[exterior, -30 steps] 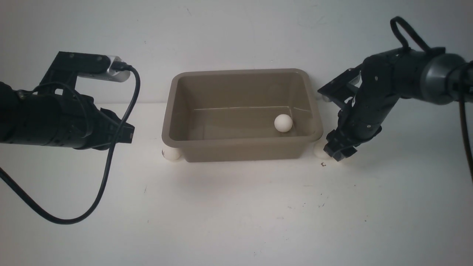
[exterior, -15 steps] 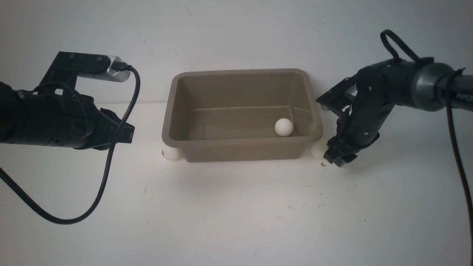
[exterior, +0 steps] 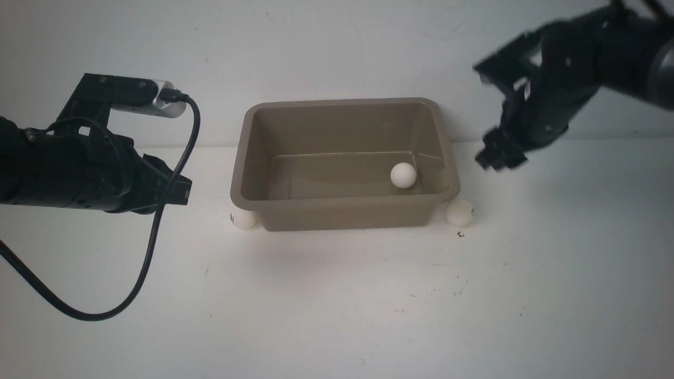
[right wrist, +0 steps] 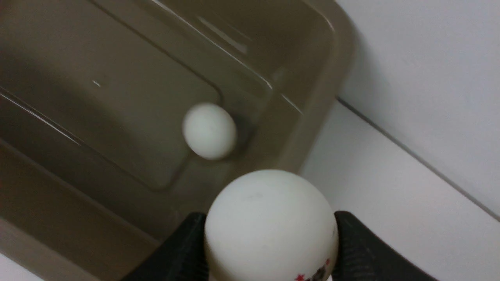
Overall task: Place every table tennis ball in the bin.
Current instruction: Use the right arm to put the table tennis ball into the box, then use the right arm to clamp the table tennis ball closest to it, then use the right arm to put the table tennis ball into the box
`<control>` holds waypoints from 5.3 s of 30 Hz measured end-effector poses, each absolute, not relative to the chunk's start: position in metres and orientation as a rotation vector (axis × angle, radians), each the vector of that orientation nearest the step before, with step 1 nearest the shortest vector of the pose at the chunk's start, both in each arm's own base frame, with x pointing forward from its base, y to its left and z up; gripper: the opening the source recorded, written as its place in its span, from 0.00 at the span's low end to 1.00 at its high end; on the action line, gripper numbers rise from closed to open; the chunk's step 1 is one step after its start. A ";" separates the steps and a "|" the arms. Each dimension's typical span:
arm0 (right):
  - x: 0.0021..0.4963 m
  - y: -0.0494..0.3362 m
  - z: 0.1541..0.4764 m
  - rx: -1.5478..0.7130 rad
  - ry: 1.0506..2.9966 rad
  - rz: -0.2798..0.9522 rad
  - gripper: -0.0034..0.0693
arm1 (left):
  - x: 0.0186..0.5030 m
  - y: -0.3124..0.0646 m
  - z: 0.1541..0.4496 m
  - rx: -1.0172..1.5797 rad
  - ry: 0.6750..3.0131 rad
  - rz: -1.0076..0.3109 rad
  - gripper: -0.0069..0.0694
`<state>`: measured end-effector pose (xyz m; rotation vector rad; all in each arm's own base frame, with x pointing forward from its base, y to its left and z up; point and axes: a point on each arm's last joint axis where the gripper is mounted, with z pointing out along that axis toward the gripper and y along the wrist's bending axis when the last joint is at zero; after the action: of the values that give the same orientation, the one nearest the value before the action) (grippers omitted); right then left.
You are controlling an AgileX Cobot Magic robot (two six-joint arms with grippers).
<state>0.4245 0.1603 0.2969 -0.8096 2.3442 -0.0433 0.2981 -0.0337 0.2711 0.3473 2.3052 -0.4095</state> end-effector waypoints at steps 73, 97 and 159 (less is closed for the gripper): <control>0.372 0.118 0.188 -1.066 2.302 -0.043 0.78 | 0.295 -0.036 0.269 0.389 2.336 -0.439 0.16; 0.412 0.128 0.147 -1.044 2.340 -0.020 0.66 | 0.293 -0.037 0.268 0.410 2.351 -0.457 0.16; 0.448 0.199 0.223 -0.738 2.392 0.332 0.81 | 0.301 -0.001 0.254 0.539 2.382 -0.120 0.43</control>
<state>0.4475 0.1991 0.2231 -0.7380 2.3919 0.3317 0.3014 -0.0013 0.2537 0.5392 2.3822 -0.1201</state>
